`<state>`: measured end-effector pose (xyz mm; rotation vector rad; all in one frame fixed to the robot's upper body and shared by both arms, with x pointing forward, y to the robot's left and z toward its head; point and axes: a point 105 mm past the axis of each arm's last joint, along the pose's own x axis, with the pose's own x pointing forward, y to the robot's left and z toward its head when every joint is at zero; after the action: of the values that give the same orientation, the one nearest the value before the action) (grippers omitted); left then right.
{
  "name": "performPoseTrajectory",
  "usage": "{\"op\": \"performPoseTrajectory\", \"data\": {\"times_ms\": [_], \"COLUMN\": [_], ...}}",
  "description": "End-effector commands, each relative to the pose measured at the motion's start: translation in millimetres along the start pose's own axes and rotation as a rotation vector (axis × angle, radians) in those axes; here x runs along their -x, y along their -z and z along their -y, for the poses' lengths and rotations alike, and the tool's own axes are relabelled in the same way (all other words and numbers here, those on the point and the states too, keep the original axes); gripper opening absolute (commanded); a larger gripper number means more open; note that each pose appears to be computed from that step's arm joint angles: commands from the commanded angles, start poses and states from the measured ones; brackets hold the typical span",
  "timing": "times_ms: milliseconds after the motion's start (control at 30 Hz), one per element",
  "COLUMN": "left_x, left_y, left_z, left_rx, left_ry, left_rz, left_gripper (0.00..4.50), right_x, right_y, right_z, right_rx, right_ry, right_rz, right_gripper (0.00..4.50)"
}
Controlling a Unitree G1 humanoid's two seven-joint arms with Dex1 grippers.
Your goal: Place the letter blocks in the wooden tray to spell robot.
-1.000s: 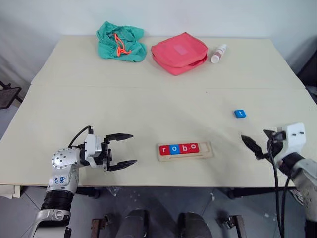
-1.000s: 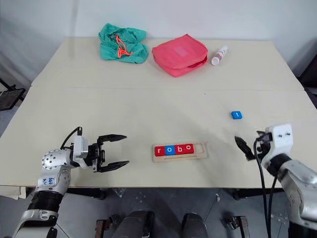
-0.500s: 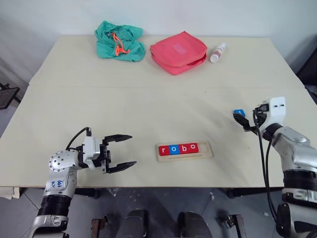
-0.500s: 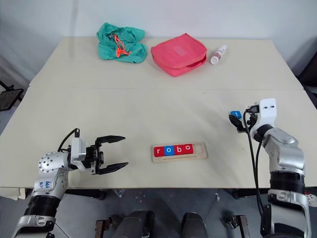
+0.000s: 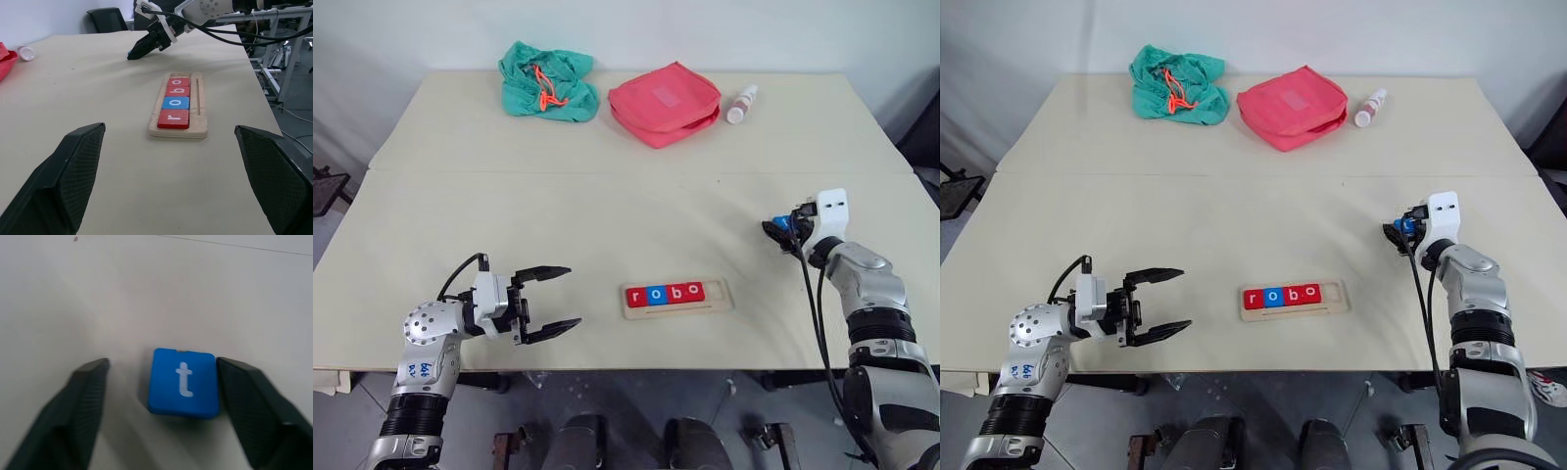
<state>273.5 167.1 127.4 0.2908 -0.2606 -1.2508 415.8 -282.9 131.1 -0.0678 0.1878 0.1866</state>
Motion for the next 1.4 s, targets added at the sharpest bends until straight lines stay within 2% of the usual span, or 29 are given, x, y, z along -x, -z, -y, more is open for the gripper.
{"op": "performPoseTrajectory", "data": {"times_ms": [33, 100, 233, 367, 533, 633, 867, 1067, 1333, 1367, 1400], "left_x": [2, 1, 1, 5, 6, 4, 2, 1, 3, 3, 4], "left_y": [-9, -9, -9, -7, -3, -2, -1, -5, -5, -5, -4], "left_z": [-1, -1, -1, -3, -3, -3, -5, -9, -8, -8, -7], "left_rx": [-0.032, -0.031, -0.024, -0.018, -0.004, 0.001, -0.008, -0.051, -0.053, -0.052, -0.051], "left_ry": [-0.004, 0.001, 0.014, 0.017, 0.031, 0.037, 0.040, 0.014, 0.003, 0.004, 0.004], "left_rz": [0.013, 0.019, 0.024, 0.015, 0.015, 0.022, 0.031, 0.060, 0.055, 0.054, 0.052], "left_gripper": [4.50, 4.50, 4.50, 4.50, 4.50, 4.50, 4.50, 4.50, 4.50, 4.50, 4.50], "right_x": [3, 6, 21, 43, 86, 102, 117, 117, 120, 121, 123], "right_y": [-1, -2, -12, -19, -5, 7, 22, 30, 31, 31, 31], "right_z": [3, 5, 5, -12, -58, -72, -82, -78, -70, -69, -69], "right_rx": [-0.004, 0.004, 0.008, 0.008, -0.020, -0.044, -0.072, -0.081, -0.054, -0.043, -0.025], "right_ry": [0.018, 0.027, 0.044, 0.023, -0.006, 0.011, 0.037, 0.069, 0.078, 0.073, 0.049], "right_rz": [0.015, 0.026, 0.086, 0.128, 0.098, 0.063, 0.025, 0.025, 0.053, 0.050, 0.045], "right_gripper": [2.06, 1.46, 1.48, 1.48, 1.48, 1.48, 1.48, 1.48, 4.26, 4.48, 4.48]}}
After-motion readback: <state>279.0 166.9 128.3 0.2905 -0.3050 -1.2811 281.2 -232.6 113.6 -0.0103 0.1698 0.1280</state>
